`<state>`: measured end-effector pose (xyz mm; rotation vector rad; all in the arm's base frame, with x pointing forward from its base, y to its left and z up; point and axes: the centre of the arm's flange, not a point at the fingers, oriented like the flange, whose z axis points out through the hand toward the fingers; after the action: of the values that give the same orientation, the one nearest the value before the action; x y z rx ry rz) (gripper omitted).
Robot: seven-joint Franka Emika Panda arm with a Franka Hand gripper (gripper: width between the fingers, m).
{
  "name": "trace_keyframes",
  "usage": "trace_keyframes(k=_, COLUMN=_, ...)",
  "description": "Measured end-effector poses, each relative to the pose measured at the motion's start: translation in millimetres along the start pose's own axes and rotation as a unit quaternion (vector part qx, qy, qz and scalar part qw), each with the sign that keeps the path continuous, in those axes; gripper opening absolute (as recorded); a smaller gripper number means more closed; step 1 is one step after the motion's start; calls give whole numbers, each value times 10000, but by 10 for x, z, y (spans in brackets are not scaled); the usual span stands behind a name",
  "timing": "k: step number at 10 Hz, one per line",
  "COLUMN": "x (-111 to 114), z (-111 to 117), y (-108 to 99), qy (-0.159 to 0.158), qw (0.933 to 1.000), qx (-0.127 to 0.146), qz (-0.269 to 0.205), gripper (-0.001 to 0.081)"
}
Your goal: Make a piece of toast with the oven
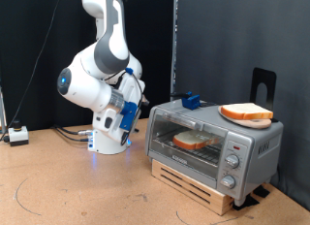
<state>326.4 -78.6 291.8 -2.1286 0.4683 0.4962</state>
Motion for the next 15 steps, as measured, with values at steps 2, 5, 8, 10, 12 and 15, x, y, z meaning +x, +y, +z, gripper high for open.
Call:
trace_keyframes(k=2, x=-37, z=28, y=-46, qy=-243, qw=9996, qx=117, qz=95, gripper=809)
trace_keyframes(k=5, x=164, z=-3, y=-400, qy=-371, qw=9965, qx=743, qz=7, gripper=809)
trace_keyframes(k=8, x=570, z=-6, y=-644, qy=506, qw=9924, qx=1117, qz=92, gripper=809)
trace_keyframes(k=10, x=616, z=46, y=-667, qy=727, qw=9902, qx=1179, qz=163, gripper=809)
trace_keyframes(k=12, x=644, z=68, y=-784, qy=194, qw=9922, qx=1224, qz=134, gripper=809)
trace_keyframes(k=15, x=932, z=100, y=-1036, qy=-450, qw=9912, qx=1186, qz=364, gripper=809)
